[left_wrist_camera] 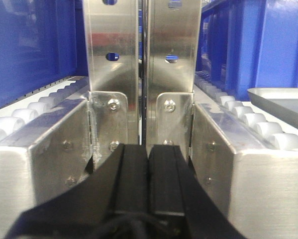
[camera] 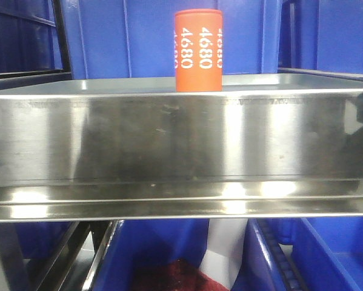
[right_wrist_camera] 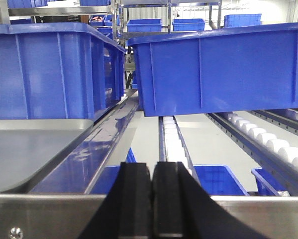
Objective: Grab orange capacitor from left shelf to right conveyor
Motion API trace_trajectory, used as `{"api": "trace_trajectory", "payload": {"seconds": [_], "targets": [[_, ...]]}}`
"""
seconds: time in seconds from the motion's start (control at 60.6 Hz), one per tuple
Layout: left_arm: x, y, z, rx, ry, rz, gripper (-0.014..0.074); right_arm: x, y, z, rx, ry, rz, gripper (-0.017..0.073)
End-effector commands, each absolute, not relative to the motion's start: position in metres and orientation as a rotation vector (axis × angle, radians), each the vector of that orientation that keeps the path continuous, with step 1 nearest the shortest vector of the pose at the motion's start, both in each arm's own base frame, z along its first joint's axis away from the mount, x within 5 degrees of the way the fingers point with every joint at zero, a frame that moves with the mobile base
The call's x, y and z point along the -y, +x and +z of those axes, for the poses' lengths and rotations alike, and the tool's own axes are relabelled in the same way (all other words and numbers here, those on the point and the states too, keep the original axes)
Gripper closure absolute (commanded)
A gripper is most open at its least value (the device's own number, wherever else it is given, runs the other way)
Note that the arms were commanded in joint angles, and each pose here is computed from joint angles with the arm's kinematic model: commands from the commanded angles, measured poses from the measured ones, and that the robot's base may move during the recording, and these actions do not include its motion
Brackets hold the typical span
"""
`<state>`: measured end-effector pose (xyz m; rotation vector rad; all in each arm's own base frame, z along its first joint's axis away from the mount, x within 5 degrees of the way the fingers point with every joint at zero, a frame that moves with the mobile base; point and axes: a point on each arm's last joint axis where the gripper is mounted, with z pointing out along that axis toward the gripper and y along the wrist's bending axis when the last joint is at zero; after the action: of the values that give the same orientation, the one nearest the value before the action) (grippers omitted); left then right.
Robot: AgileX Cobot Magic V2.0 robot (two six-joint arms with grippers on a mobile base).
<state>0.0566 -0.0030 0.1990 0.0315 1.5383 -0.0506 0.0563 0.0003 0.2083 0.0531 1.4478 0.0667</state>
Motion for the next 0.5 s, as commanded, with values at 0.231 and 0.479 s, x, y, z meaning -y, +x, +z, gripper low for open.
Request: {"api": "trace_trajectory", "payload": {"seconds": [0.231,0.479], "targets": [[0.003,0.056,0.2,-1.463,0.028,-0.052,0.072,-0.001,0.051,0.225,-1.305,0.032,0.058,0.0508],[0.003,0.056,0.2,-1.463,0.028,-0.052,0.072,-0.001,0.046,0.24,-1.133,0.026,0.065,0.0508]]}}
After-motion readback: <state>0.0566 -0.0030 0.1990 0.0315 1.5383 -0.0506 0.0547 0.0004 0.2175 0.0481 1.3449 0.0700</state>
